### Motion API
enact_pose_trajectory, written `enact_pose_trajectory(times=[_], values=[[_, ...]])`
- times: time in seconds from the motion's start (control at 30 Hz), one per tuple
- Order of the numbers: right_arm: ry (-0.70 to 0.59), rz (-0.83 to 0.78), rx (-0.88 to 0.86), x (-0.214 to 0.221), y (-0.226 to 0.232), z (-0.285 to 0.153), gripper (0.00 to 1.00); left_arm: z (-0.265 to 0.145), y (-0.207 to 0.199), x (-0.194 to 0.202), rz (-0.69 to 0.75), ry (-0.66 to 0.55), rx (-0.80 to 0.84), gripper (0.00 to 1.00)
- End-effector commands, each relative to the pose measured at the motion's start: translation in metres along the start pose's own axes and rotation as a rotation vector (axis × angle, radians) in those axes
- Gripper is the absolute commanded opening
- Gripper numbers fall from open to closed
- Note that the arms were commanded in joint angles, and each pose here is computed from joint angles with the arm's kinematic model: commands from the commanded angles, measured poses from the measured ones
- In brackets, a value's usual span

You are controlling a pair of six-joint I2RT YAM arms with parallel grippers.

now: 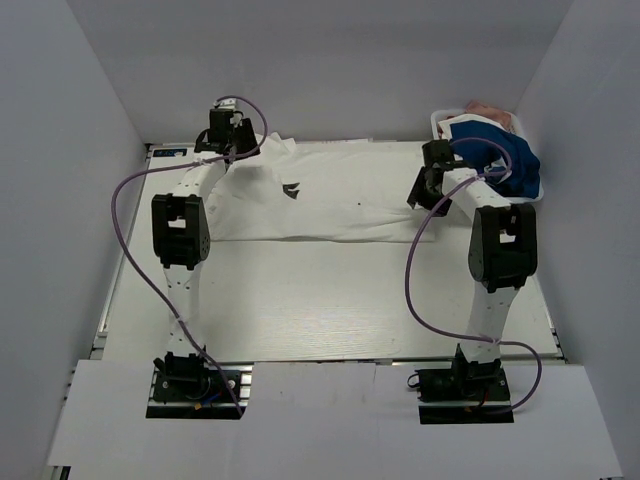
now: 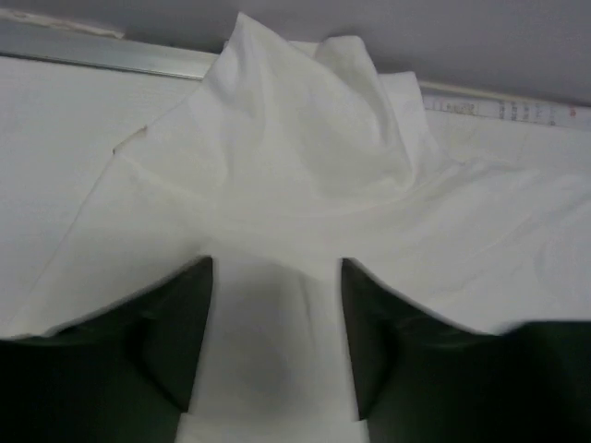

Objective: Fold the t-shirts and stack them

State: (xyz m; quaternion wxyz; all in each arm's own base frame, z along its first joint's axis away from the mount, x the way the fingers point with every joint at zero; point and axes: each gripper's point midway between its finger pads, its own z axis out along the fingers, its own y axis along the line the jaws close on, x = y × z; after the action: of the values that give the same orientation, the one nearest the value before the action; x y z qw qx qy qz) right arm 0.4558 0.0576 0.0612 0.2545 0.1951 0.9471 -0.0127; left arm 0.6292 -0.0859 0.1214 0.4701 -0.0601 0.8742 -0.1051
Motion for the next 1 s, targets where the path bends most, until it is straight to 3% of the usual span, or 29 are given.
enact_pose_trajectory(times=[0.0,0.03,0.17,0.23,0.33,0.53,0.63,0.83,0.9,0.97], values=[[-0.033,-0.043,-0.028,-0.018,0.008,-0.009,0.66,0.004,0.001,-0.037,-0.013,-0.053,-0.039,0.76],[-0.047,-0.054,-0.041,-0.022,0.011,-0.014,0.70,0.005,0.014,-0.040,-0.038,-0.054,-0.087,1.00],[-0.072,-0.127,-0.130,-0.021,0.033,-0.034,0.80,-0.002,0.024,-0.048,-0.088,-0.066,-0.091,1.00],[-0.088,-0.156,-0.165,-0.018,0.045,-0.046,0.90,-0.022,0.019,-0.061,-0.107,-0.090,-0.084,1.00],[-0.080,-0.183,-0.177,-0.003,0.051,-0.049,0.90,-0.038,0.021,-0.038,-0.119,-0.037,-0.088,1.00],[-0.019,-0.203,-0.217,0.034,0.059,-0.027,0.90,-0.069,0.036,0.047,-0.187,0.136,-0.137,1.00],[0.013,-0.196,-0.241,0.042,0.068,-0.006,0.90,-0.073,0.041,0.120,-0.249,0.288,-0.140,1.00],[0.086,-0.211,-0.198,0.072,0.052,0.019,0.90,-0.092,0.055,0.181,-0.276,0.441,-0.208,1.00],[0.059,-0.202,-0.210,0.071,0.049,0.009,0.90,-0.107,0.061,0.193,-0.282,0.470,-0.245,1.00],[0.101,-0.202,-0.191,0.099,0.031,0.004,0.90,-0.128,0.070,0.224,-0.287,0.540,-0.298,1.00]])
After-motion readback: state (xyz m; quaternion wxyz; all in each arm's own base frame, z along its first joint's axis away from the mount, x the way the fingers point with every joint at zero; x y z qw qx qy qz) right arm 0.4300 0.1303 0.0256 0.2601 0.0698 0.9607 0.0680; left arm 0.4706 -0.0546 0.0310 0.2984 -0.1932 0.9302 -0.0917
